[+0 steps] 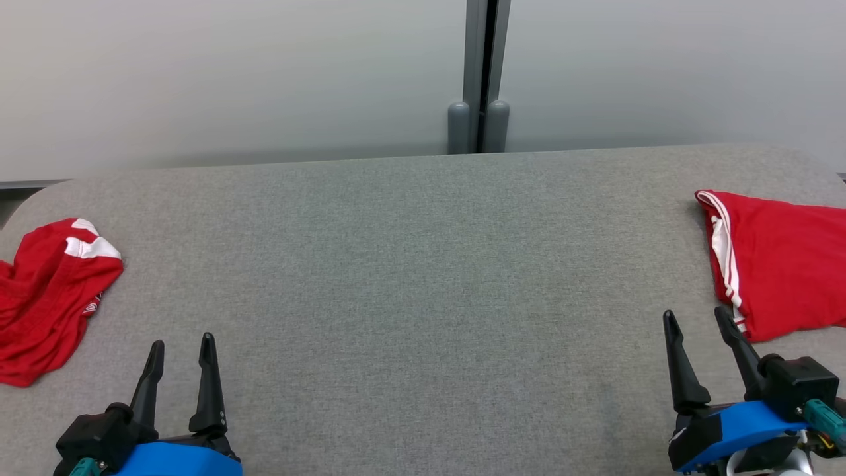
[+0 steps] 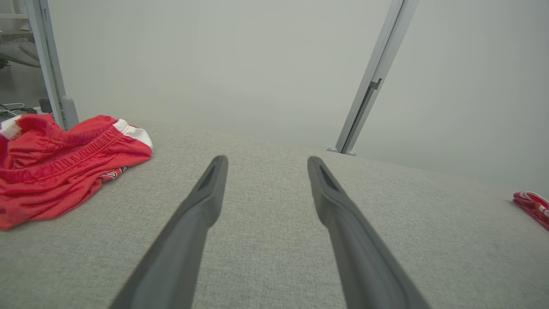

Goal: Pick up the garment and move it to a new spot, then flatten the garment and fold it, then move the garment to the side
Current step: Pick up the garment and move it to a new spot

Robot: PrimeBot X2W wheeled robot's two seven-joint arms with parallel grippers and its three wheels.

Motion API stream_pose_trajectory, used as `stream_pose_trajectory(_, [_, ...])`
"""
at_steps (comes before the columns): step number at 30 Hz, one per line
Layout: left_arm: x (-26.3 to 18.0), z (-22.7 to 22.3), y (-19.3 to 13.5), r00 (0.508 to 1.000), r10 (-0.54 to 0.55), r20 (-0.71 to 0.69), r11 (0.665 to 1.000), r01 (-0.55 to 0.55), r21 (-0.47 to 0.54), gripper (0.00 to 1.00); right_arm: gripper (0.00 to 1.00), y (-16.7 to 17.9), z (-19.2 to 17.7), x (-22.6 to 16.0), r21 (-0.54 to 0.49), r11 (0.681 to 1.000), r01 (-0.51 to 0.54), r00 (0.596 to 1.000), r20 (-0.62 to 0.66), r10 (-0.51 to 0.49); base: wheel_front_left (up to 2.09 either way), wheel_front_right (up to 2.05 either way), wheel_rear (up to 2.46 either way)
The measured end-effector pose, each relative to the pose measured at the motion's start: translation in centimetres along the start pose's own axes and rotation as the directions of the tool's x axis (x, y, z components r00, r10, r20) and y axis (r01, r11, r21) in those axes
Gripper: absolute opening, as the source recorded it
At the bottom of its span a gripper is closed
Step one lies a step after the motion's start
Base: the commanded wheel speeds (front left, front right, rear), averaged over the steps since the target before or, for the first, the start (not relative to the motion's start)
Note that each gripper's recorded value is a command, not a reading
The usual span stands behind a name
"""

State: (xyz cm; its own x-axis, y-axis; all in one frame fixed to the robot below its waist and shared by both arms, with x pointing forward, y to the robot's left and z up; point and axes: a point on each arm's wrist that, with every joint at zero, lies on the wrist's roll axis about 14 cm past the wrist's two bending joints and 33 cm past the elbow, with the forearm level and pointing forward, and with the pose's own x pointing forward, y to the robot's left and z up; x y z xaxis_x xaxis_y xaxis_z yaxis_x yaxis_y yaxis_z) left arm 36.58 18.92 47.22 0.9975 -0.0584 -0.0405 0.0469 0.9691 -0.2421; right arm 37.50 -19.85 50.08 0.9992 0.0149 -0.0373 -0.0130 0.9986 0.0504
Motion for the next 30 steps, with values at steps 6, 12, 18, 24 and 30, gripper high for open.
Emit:
stream_pose_trajectory(6, [-0.6,-0.4,1.1,0.999,0.030,-0.013,1.000,-0.030,0.007,1.00,1.00,1.2,-0.6,0.6,0.010,0.999,-0.035,0.999,-0.020,0.035,0.00,0.00,0.00])
stream_pose_trajectory(12, [-2.0,0.0,3.5,0.995,0.100,-0.006,0.995,-0.100,0.019,1.00,1.00,3.5,-1.3,1.7,0.017,0.995,-0.102,0.994,-0.039,0.102,0.00,0.00,0.00])
stream_pose_trajectory(18, [-4.4,0.5,6.1,0.980,0.198,0.015,0.980,-0.198,0.011,1.00,1.00,7.0,-1.8,2.9,0.025,0.979,-0.201,0.978,-0.051,0.202,0.00,0.00,0.00])
stream_pose_trajectory(24, [-7.3,1.1,8.5,0.956,0.290,0.036,0.957,-0.291,0.009,1.00,1.00,10.5,-1.6,3.8,0.027,0.956,-0.293,0.955,-0.050,0.294,0.00,0.00,0.00])
stream_pose_trajectory(30, [-10.4,1.6,10.5,0.925,0.375,0.059,0.927,-0.376,0.003,1.00,1.00,13.5,-1.7,4.2,0.026,0.928,-0.371,0.927,-0.055,0.372,0.00,0.00,0.00])
